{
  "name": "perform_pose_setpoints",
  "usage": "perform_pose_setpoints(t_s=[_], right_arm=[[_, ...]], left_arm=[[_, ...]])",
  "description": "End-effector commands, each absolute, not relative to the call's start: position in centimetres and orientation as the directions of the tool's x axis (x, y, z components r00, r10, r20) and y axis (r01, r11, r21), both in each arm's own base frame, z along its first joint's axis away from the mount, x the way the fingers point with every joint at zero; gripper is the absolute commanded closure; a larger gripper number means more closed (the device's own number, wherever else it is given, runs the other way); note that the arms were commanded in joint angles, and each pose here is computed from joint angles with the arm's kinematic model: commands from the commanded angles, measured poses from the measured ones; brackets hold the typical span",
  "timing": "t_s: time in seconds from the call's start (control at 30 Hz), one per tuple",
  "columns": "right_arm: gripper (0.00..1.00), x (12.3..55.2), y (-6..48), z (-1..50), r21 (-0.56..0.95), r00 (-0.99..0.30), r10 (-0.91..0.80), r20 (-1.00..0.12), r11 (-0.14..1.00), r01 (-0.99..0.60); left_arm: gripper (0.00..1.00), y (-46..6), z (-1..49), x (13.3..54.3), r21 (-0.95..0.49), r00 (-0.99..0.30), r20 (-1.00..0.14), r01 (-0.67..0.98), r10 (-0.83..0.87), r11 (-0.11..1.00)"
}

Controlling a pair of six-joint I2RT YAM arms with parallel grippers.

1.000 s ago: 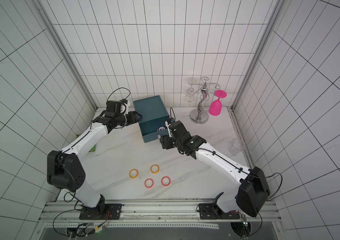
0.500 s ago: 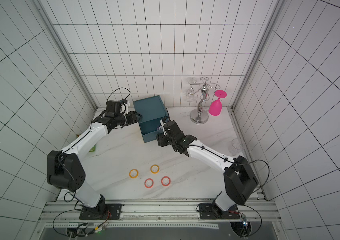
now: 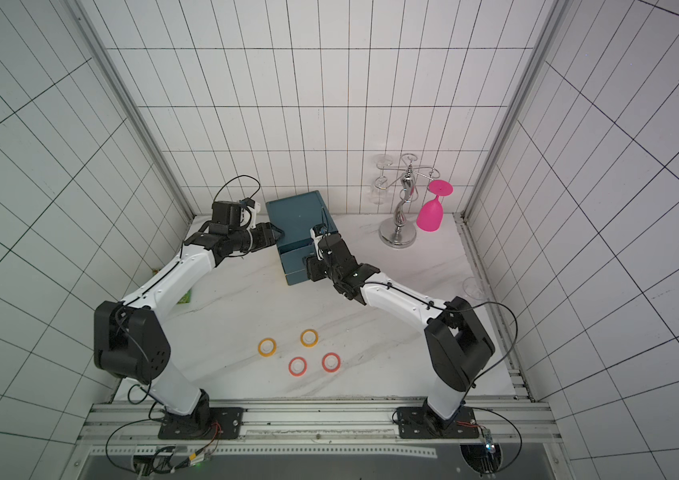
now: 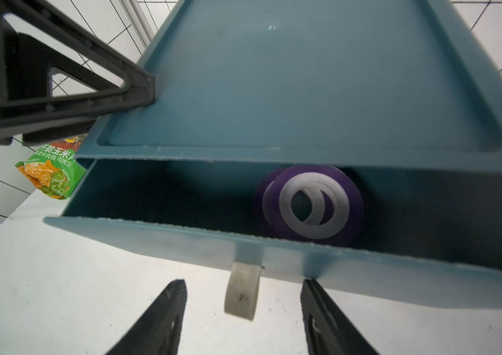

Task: Place the transparent tape into the drawer according to color
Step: Close the drawer in the storage box, then open the drawer in the storage box.

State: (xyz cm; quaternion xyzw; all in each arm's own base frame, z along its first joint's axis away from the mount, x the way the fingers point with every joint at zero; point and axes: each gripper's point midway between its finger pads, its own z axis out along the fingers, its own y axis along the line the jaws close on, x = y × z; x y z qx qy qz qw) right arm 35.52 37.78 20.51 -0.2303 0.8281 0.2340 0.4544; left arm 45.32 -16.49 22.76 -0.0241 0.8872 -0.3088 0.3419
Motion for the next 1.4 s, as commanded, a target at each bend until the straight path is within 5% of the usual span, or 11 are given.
perform_pose_setpoints(t_s=[0.0,0.73,1.03,1.37], right_arm=[[0.36,37.1,39.1,23.2,0.166,-0.403,-0.118,-0.907,0.78,-0.603],[0.35,38.0,40.0,22.7,0.201,-0.42,-0.088,-0.903,0.779,-0.594],[0.34,34.7,37.8,18.2,0.465,-0.638,0.055,-0.768,0.732,-0.497],[0.34,35.5,38.1,15.5,0.646,-0.738,0.172,-0.652,0.635,-0.423]], left_arm=[[0.41,-16.5,22.8,45.1,-0.558,-0.775,-0.587,0.18,-0.233,0.81],[0.41,-16.7,23.1,44.6,-0.566,-0.778,-0.587,0.195,-0.225,0.801],[0.41,-16.4,23.1,44.6,-0.568,-0.776,-0.587,0.193,-0.23,0.8],[0.41,-16.5,22.7,44.7,-0.576,-0.782,-0.578,0.189,-0.233,0.795]])
